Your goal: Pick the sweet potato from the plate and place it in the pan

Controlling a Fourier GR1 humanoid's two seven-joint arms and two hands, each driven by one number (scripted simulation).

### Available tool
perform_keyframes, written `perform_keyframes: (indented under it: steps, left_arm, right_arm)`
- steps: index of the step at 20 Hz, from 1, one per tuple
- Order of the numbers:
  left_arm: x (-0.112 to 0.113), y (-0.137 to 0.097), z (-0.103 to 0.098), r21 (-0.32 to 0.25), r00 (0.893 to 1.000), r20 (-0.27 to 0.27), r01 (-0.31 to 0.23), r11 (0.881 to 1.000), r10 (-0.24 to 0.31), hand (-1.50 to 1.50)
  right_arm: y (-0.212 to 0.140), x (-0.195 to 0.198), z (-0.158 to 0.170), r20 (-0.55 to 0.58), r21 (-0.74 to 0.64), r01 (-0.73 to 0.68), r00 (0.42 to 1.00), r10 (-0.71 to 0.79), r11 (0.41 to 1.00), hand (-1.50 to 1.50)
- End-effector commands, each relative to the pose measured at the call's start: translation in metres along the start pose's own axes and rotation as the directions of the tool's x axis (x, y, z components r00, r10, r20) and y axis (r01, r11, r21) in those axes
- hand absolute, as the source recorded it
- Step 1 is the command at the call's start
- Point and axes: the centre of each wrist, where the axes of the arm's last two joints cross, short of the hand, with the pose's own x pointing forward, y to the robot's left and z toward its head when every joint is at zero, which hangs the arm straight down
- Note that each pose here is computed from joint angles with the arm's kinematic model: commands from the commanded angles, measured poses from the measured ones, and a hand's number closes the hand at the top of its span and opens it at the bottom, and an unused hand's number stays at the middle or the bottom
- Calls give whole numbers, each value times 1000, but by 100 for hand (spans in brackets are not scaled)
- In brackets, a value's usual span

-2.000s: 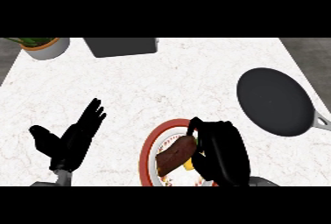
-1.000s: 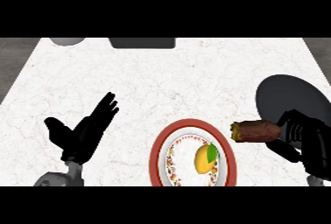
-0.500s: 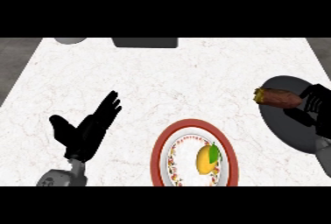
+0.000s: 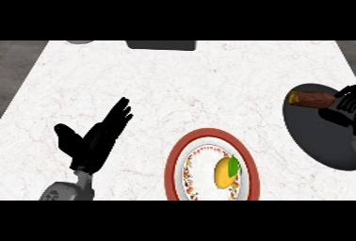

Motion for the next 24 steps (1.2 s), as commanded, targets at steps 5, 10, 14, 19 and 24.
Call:
perform_keyframes:
  steps: [5,10,14,19,24]
  left_arm:
    - [-1,1,-4,-16,1000,5,-6,1000,6,0]
    - [-4,3,0,8,1000,-3,0,1000,0,0]
    - [0,1,-1,8,1000,5,-5,1000,5,0]
    - [4,-9,-2,9,1000,13,-7,1000,7,0]
    - [1,-2,-9,18,1000,2,-24,1000,24,0]
  right_arm:
    - [-1,-27,1,-109,236,-49,991,76,971,-150]
    - [3,-11,-10,-52,143,223,975,-218,964,-150]
    - [-7,-20,-11,-74,52,433,900,-429,900,-150]
    - [-35,-51,-7,-207,90,565,816,-539,820,-150]
    - [-67,-92,18,-223,206,630,775,-591,749,-150]
